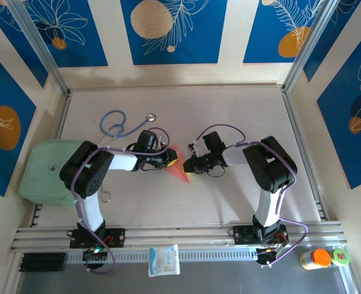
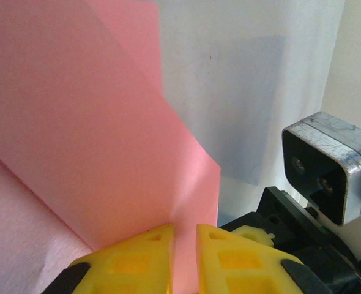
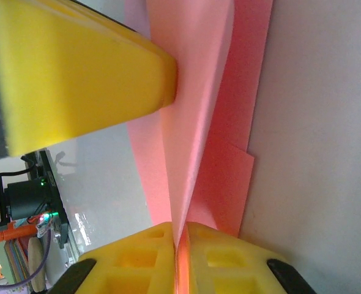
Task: Fold a paper plane with a square sheet of paper (pick it up from the middle)
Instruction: Fourth fold the wing at the center of the table.
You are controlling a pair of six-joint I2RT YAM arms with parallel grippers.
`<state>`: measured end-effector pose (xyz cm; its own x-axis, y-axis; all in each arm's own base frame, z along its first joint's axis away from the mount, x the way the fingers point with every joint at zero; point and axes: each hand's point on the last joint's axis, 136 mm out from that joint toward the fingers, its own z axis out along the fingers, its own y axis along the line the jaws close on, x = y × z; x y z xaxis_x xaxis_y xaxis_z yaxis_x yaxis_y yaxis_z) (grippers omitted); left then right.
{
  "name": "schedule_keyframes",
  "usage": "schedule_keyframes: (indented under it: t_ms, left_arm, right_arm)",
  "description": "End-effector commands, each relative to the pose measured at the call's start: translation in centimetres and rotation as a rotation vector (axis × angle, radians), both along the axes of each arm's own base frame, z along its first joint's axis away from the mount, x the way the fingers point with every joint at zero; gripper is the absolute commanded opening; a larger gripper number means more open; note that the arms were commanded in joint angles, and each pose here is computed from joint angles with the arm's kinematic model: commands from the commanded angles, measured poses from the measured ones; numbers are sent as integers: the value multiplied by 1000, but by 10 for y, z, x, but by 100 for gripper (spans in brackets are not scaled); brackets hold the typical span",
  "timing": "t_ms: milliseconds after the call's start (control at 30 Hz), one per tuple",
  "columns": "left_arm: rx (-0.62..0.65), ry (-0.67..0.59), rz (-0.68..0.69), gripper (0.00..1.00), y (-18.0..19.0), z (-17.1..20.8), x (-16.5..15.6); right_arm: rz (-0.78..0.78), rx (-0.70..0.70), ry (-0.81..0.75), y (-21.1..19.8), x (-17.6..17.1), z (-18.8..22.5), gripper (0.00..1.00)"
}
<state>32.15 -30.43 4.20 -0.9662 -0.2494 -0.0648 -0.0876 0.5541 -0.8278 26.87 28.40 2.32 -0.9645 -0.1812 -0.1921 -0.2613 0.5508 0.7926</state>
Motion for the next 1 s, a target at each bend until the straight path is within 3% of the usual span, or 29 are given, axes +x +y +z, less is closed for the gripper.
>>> schedule_keyframes:
  t_ms: [0, 500, 967]
  left_arm:
    - [-9, 16, -19, 17, -7, 0, -1]
    - [17, 32, -9, 16, -4, -6, -3]
    - [49, 49, 13, 15, 3, -12, -4]
  right_arm:
    - [-21, -26, 44, -7, -5, -4, 15]
    - [-26, -48, 93, -17, -25, 1, 18]
    - [-32, -84, 129, -19, -29, -12, 12]
